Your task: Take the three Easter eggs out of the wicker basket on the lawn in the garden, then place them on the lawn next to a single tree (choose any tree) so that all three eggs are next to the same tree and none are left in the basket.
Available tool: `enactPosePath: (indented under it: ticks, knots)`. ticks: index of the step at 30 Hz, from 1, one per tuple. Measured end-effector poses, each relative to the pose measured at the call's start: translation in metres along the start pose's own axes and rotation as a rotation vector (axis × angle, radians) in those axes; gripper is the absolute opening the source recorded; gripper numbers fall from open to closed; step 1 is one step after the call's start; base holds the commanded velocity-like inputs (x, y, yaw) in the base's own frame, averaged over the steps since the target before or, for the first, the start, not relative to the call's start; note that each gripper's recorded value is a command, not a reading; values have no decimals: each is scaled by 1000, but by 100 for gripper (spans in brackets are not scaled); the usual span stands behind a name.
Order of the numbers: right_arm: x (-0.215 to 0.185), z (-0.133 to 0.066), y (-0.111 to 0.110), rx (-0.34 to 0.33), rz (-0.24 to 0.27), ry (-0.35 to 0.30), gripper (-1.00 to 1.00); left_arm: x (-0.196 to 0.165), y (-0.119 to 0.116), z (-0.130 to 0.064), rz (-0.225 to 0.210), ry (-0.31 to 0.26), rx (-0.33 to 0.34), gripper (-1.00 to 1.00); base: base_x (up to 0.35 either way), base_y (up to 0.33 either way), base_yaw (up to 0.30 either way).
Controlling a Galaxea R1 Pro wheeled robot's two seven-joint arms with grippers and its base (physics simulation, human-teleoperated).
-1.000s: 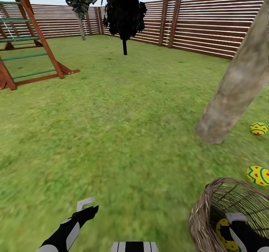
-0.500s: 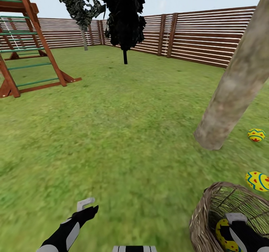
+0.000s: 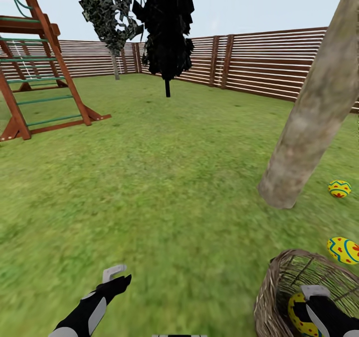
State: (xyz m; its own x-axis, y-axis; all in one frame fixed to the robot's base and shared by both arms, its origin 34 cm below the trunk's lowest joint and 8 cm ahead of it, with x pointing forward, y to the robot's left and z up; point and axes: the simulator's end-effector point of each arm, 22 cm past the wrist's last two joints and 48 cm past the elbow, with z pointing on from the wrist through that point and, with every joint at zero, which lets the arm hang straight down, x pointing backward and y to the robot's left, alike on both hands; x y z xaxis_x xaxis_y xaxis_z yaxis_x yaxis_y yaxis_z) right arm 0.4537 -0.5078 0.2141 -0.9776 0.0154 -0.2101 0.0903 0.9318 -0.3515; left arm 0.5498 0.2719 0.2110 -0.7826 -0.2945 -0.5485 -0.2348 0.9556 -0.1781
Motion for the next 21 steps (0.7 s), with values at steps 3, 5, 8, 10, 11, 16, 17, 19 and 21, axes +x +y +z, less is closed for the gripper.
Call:
enactPosePath:
  ticks: [3,5,8,10,11,16,17,19,21]
  knots:
    - [-4,-4,-1,0,2,-12,-100,-6,-2,-3,0,-12,4,100,0,0,0]
    - [-7,-6,-2,1,5,-19,-100,-10,-4,-5,0,-19,7,100,0,0,0]
    - [-12,-10,-3,1,10,-31,-100,-16,-6,-8,0,-31,11,100,0,0,0]
    - [-15,-13,-4,0,13,-38,-100,-20,-7,-10,1,-38,13,100,0,0,0]
    - [-16,-14,-5,0,15,-42,-100,-22,-8,-11,1,-42,15,100,0,0,0]
    - [-23,-21,-7,2,20,-62,-100,-32,-11,-16,2,-62,21,100,0,0,0]
    - [-25,-22,-8,2,21,-66,-100,-34,-12,-18,2,-66,22,100,0,0,0]
    - [-28,-25,-9,2,23,-74,-100,-38,-12,-20,2,-73,25,100,0,0,0]
    - [-30,-27,-10,2,26,-81,-100,-43,-13,-22,4,-82,39,100,-195,0,0]
